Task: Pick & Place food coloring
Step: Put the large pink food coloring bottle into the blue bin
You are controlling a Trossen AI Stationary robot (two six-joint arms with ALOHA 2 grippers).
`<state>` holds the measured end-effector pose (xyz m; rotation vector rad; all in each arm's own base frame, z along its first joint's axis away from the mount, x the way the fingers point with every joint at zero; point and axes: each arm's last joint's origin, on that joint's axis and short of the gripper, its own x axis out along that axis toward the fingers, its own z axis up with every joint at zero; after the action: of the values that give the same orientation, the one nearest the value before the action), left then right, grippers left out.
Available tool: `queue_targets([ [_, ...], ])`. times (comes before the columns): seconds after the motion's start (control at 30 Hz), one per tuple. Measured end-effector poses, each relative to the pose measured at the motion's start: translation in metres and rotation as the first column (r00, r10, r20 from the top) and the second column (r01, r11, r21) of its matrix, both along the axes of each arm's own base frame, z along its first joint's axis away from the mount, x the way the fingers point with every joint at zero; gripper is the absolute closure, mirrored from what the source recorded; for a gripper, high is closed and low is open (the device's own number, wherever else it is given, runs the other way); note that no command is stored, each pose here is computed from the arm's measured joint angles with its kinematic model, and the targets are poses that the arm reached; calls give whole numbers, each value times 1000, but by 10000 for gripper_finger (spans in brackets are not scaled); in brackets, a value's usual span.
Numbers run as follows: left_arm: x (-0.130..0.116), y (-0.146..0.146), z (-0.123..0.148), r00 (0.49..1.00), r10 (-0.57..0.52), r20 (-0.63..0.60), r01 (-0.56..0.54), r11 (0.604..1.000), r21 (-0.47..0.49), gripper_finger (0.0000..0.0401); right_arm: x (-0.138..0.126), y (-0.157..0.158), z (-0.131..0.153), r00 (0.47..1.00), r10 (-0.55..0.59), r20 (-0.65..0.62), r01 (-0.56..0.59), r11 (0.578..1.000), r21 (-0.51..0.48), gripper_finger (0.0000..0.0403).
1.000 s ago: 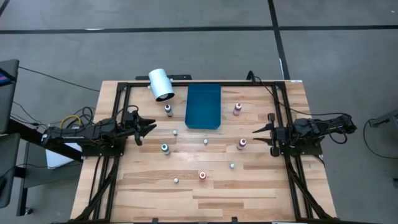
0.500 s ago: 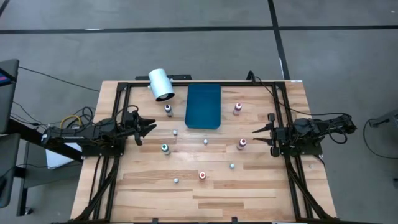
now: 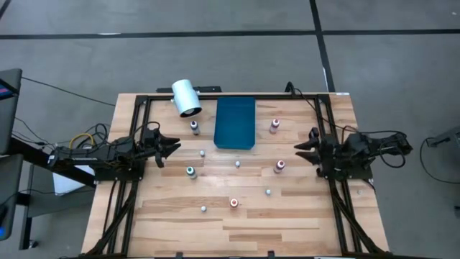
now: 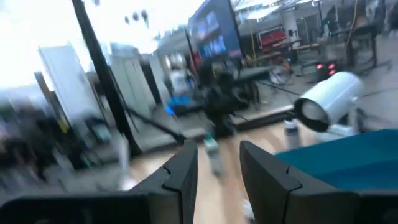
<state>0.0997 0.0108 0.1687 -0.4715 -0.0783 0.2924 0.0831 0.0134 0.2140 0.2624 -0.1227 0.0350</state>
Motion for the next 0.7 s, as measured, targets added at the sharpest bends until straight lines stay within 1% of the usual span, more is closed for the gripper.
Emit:
queue_targets([
  [0.07, 0, 0, 0, 1000, 0, 0, 0, 1000, 0, 265, -1, 0, 3, 999, 9, 35, -11, 997, 76, 294],
  [0.13, 0, 0, 0, 1000, 0, 0, 0, 1000, -1, 265, -1, 0, 4, 999, 13, 40, -17, 994, 110, 294],
  [0.23, 0, 0, 0, 1000, 0, 1, 0, 1000, -1, 265, 0, 0, 3, 999, 11, 34, -15, 994, 108, 294],
  [0.3, 0, 0, 0, 1000, 0, 2, 0, 1000, -3, 265, 0, -1, 5, 999, -23, 45, 19, 996, 92, 294],
  [0.33, 0, 0, 0, 1000, 0, 3, 0, 1000, -6, 265, 0, -2, 6, 997, -44, 56, 38, 994, 106, 294],
  [0.4, 0, 0, 0, 1000, 0, 5, 0, 1000, -12, 265, -1, -4, 9, 993, -72, 93, 56, 985, 166, 294],
  [0.47, 0, 0, 0, 1000, 0, 7, 0, 1000, -16, 265, -2, -4, 12, 990, -75, 117, 48, 975, 219, 294],
  [0.57, 0, 0, 0, 1000, 0, 8, 0, 1000, -18, 265, -3, -4, 14, 987, -77, 142, 43, 971, 233, 294],
  [0.7, 0, 0, 0, 1000, 0, 10, 0, 1000, -19, 265, -3, -6, 16, 978, -138, 156, 95, 962, 256, 294],
])
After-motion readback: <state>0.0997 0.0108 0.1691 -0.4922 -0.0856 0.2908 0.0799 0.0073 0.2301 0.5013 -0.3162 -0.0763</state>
